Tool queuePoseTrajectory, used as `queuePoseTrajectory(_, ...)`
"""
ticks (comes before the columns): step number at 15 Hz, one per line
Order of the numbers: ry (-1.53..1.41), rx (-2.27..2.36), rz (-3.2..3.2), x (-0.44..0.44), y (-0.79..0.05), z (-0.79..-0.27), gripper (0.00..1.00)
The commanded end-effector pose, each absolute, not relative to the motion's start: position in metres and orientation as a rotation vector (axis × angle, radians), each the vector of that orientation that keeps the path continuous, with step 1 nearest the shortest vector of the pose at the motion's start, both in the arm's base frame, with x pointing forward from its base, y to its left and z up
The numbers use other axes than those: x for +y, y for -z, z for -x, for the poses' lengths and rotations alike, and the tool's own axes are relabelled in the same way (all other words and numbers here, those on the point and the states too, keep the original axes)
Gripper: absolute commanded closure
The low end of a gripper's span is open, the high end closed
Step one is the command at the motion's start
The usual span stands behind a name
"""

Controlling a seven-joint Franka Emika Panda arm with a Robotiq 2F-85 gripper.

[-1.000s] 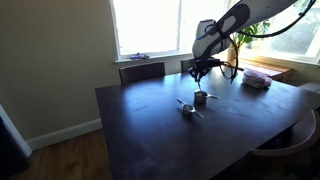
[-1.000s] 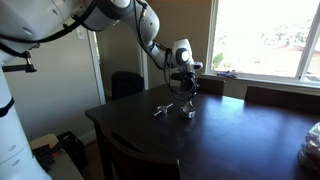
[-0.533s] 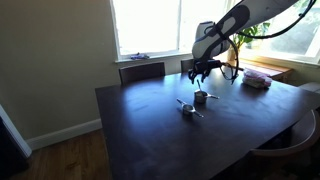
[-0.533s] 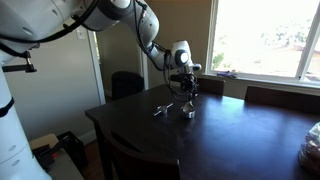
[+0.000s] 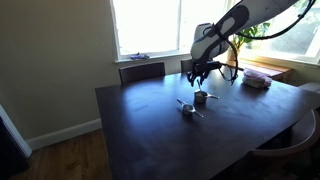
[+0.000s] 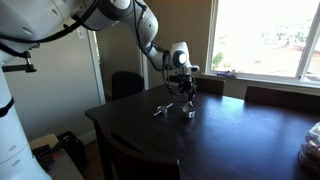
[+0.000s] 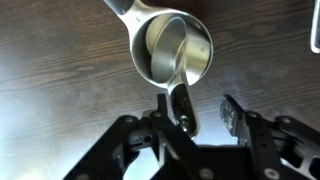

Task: Unstack the pots on the table

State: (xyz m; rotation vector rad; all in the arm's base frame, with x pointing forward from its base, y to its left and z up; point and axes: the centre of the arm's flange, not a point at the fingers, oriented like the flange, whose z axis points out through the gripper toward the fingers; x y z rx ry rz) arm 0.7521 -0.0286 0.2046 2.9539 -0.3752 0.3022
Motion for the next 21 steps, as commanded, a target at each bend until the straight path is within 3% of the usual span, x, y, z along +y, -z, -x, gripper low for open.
queuePoseTrajectory(1,-0.215,-0.371,-2.968,-0.030,-0.211,-0.734,0.70)
queuePoseTrajectory(4,-0.195,-0.373,-2.966,-0.032,-0.211,-0.733,0.90)
queuePoseTrajectory(6,-0.195,-0.369,-2.967,-0.031,-0.212,-0.732,0.96)
queuePoseTrajectory(9,-0.197,-0.360,-2.970,-0.031,-0.213,-0.732,0.99)
queuePoseTrajectory(12,-0.197,-0.340,-2.969,-0.031,-0.214,-0.732,0.94)
queuePoseTrajectory(13,-0.211,-0.320,-2.961,-0.031,-0.214,-0.735,0.68)
queuePoseTrajectory(15,-0.225,-0.286,-2.942,-0.031,-0.212,-0.741,0.64)
queuePoseTrajectory(21,-0.239,-0.244,-2.893,-0.034,-0.202,-0.761,0.26)
